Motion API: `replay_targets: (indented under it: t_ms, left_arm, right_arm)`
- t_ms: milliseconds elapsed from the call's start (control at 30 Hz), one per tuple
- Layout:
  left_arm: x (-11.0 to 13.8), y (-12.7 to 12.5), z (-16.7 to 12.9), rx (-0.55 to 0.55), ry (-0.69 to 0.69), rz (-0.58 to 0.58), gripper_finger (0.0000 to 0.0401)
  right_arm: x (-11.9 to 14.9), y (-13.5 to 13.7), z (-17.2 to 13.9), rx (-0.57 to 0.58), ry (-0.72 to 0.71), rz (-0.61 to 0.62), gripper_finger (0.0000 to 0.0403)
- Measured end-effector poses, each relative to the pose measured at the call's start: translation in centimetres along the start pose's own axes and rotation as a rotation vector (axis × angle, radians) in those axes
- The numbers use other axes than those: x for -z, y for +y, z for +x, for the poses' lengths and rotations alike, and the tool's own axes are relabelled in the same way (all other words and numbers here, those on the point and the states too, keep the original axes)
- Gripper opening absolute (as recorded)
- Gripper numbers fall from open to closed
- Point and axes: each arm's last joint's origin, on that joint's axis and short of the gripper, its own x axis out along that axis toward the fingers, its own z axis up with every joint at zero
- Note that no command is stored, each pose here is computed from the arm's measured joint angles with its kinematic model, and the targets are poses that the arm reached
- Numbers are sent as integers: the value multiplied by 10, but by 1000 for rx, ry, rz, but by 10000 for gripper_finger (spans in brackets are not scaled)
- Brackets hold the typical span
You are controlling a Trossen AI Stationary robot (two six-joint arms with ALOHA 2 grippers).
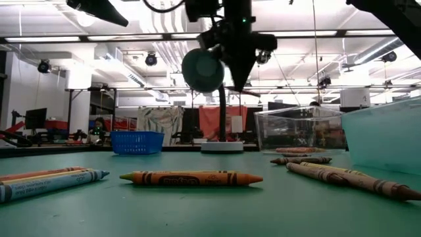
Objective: Sort crayons
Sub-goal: Put the orange crayon into the transparent bin
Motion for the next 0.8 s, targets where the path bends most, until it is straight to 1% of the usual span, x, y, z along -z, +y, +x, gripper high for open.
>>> replay_targets:
  t_ms: [100, 167, 367, 500, 633, 800]
  left_arm:
    - [0, 0, 0, 0, 0, 0, 78]
    - [0, 0, 0, 0, 0, 0, 78]
    - [0, 0, 0, 0, 1, 1, 78]
    - [0, 0, 0, 0, 1, 1, 78]
    - [0, 0, 0, 0, 1, 1, 78]
    - [0, 0, 0, 0, 1, 2, 78]
  right_arm:
    - [18, -16, -7, -66, -9, 120, 8]
    - [30, -25, -10, -88, -22, 186, 8]
    - [72, -49, -14, -107, -11, 376, 8]
    - [105, -63, -13, -110, 11, 545, 8]
    - [136, -76, -1, -118, 56, 764, 8]
    - [170, -84, 28, -129, 111, 941, 8]
